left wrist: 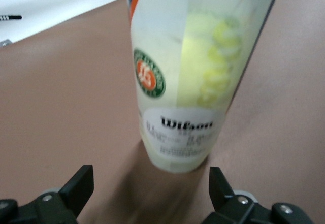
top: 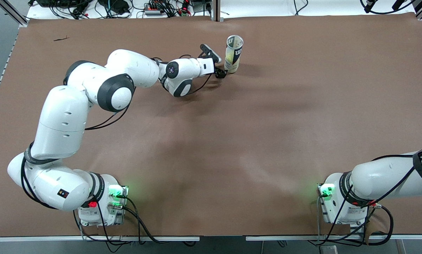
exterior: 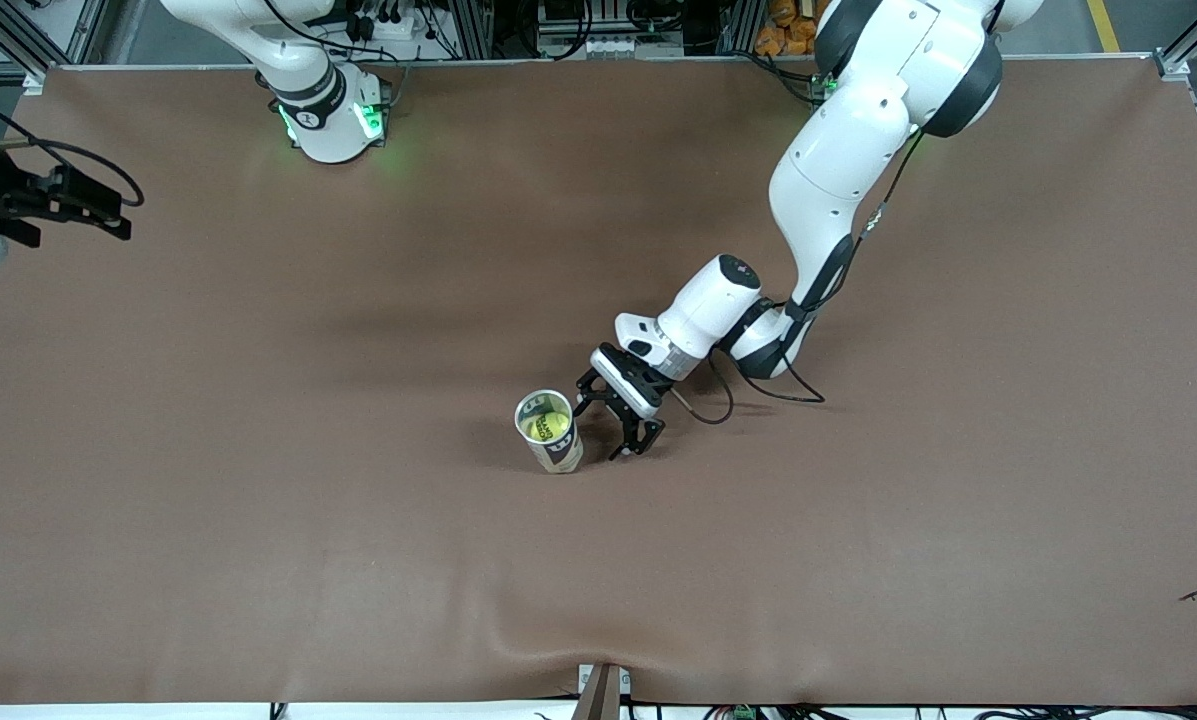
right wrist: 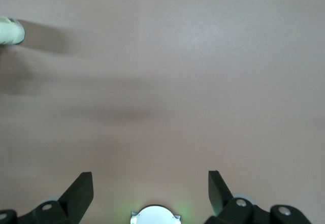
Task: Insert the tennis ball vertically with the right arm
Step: 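Open the left gripper to set the tube upright on the table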
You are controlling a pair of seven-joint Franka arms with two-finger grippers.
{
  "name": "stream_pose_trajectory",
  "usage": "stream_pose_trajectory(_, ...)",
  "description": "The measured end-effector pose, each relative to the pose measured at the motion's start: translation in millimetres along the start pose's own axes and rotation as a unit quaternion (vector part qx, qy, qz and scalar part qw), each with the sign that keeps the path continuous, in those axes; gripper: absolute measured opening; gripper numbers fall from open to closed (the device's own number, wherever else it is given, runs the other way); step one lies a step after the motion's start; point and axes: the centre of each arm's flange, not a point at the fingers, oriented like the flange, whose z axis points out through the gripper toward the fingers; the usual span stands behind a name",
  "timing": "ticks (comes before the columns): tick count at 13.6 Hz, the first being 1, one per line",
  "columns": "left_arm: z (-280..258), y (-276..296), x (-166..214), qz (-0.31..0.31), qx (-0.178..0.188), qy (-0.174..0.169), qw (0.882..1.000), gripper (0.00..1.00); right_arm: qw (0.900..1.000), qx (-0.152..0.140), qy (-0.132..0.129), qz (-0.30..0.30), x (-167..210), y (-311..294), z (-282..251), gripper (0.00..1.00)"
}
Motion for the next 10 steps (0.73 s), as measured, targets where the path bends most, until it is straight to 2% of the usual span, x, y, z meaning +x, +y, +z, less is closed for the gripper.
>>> stream_pose_trajectory(4, -16, -21, -11, -0.011, 0.011, -0.019, 1.0, 1.0, 0.998, 0.027, 0.001, 0.05, 0, -8, -1, 1.0)
stream_pose_trajectory(7, -23, -51, -14, -0.026, 0.028, -0.046, 0.998, 1.0, 0.997, 0.026, 0.013, 0.068, 3, -6, -3, 1.0)
stream_pose_trajectory(10, -33, -87, -12, -0.042, 0.049, -0.074, 0.995, 1.0, 0.997, 0.009, 0.022, 0.073, 5, 0, -4, 1.0)
